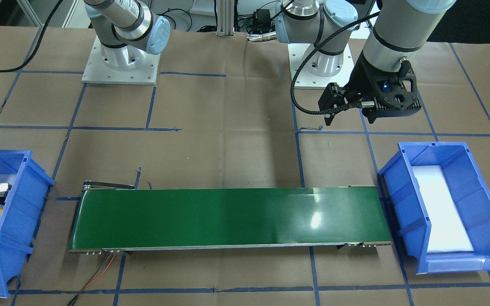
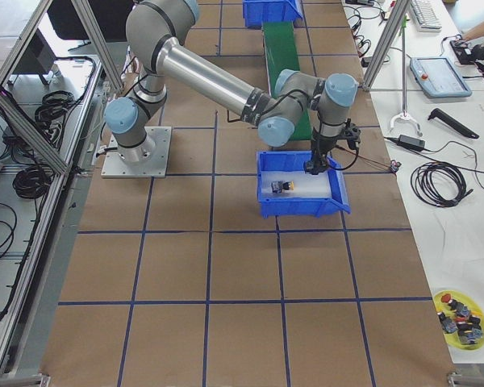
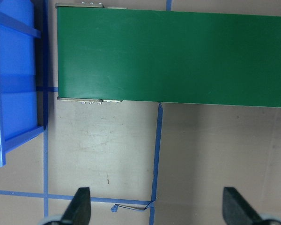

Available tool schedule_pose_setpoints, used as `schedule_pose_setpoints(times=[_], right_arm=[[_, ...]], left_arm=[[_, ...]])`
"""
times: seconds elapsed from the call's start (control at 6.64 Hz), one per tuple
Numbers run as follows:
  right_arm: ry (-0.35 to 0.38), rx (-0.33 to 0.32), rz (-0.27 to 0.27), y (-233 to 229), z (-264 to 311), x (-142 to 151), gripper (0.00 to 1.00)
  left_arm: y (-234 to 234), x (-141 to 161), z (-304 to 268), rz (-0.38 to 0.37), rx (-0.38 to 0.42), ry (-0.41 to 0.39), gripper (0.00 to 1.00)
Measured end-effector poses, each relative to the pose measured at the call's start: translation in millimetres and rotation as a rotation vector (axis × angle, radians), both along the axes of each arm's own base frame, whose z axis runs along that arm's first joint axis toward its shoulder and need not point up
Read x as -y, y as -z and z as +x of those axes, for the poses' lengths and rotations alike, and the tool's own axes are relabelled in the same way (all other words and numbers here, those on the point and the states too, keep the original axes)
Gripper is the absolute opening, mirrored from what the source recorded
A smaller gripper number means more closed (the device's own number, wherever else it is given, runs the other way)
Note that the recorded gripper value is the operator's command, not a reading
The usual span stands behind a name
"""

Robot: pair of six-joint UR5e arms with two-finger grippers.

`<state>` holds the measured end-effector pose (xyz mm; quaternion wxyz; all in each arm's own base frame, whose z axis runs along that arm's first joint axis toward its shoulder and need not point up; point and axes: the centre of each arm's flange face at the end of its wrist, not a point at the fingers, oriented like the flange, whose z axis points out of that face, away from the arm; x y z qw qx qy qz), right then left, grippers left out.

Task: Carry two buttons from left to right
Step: 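Carry the red button with the right gripper into the blue bin, then lower the red button beside the yellow one and open the right gripper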

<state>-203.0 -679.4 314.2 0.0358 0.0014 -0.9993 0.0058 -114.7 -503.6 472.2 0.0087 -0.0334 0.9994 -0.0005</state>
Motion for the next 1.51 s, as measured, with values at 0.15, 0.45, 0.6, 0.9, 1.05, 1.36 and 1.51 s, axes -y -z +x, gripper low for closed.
schedule_pose_setpoints(times=[0.15, 0.45, 0.6, 0.9, 1.05, 1.36, 1.51], right_arm=[[-0.021, 0.001, 0.0, 19.7, -2.5, 6.9, 0.03], [-0.053, 0.014, 0.023, 54.0, -2.5, 13.1, 0.03], [-0.057, 0.021, 0.035, 64.8, -1.8, 12.8, 0.04], [-0.058, 0.026, 0.045, 75.7, -1.6, 14.9, 0.05], [-0.057, 0.028, 0.048, 79.7, -0.8, 16.6, 0.05], [-0.065, 0.03, 0.05, 84.3, 6.3, 19.9, 0.17], [-0.069, 0.029, 0.049, 85.2, 8.8, 20.7, 0.17]], left_arm=[[0.1, 0.1, 0.0, 0.0, 0.0, 0.0, 1.0], [-0.3, 0.3, 0.0, -0.001, 0.0, 0.0, 1.0], [-0.4, 0.3, 0.0, -0.001, 0.0, 0.0, 1.0], [-0.3, 0.3, 0.0, -0.001, 0.0, -0.001, 1.0], [-0.2, 0.3, 0.0, -0.001, -0.001, -0.002, 1.0], [-0.2, 0.3, 0.0, 0.0, 0.0, -0.002, 1.0], [0.0, 0.2, 0.0, 0.0, 0.0, -0.002, 1.0]])
